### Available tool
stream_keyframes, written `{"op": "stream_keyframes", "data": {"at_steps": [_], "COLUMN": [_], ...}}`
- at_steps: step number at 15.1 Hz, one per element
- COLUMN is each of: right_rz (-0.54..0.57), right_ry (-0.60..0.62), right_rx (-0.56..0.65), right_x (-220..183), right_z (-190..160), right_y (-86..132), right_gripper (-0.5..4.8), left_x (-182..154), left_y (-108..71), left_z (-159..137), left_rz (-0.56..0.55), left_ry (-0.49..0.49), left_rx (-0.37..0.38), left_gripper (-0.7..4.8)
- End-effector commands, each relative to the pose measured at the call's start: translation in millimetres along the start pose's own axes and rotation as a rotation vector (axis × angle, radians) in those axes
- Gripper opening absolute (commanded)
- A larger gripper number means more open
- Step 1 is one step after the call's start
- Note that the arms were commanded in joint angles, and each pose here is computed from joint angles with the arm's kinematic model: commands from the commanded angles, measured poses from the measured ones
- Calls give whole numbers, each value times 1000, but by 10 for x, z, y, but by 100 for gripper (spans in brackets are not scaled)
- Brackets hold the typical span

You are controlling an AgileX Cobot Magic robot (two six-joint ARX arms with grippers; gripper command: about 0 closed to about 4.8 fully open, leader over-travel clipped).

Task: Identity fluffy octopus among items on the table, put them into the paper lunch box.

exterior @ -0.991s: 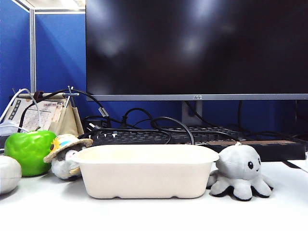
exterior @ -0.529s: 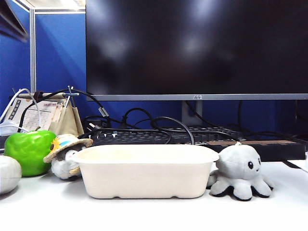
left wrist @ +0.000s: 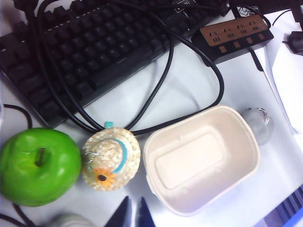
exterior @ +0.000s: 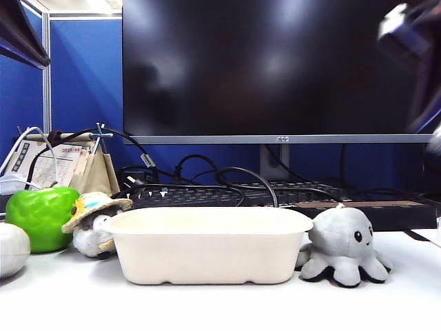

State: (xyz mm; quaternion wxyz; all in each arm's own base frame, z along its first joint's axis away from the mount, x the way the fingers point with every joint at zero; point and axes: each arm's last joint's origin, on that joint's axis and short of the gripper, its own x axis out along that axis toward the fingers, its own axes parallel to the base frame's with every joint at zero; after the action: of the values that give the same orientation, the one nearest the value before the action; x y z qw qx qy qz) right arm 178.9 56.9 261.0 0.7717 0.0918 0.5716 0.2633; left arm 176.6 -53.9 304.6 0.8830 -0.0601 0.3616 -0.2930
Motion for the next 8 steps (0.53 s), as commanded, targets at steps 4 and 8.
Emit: {"op": "stream_keyframes", "data": {"at_steps": [4,8], "right_rz": [13,63], "right_ry": [-15,-76], "right_rx": [-9,-31], "right_x": [101,131], "right_z": [105,199], "right_y": [-41,-35], "right_gripper": [148,149], "left_x": [-10,-10], "left_y": [-2,-2], "left_z": [2,5], "left_rz": [4,4], "left_ry": [3,0], "left_rx": [2,3], "left_gripper": [26,26]}}
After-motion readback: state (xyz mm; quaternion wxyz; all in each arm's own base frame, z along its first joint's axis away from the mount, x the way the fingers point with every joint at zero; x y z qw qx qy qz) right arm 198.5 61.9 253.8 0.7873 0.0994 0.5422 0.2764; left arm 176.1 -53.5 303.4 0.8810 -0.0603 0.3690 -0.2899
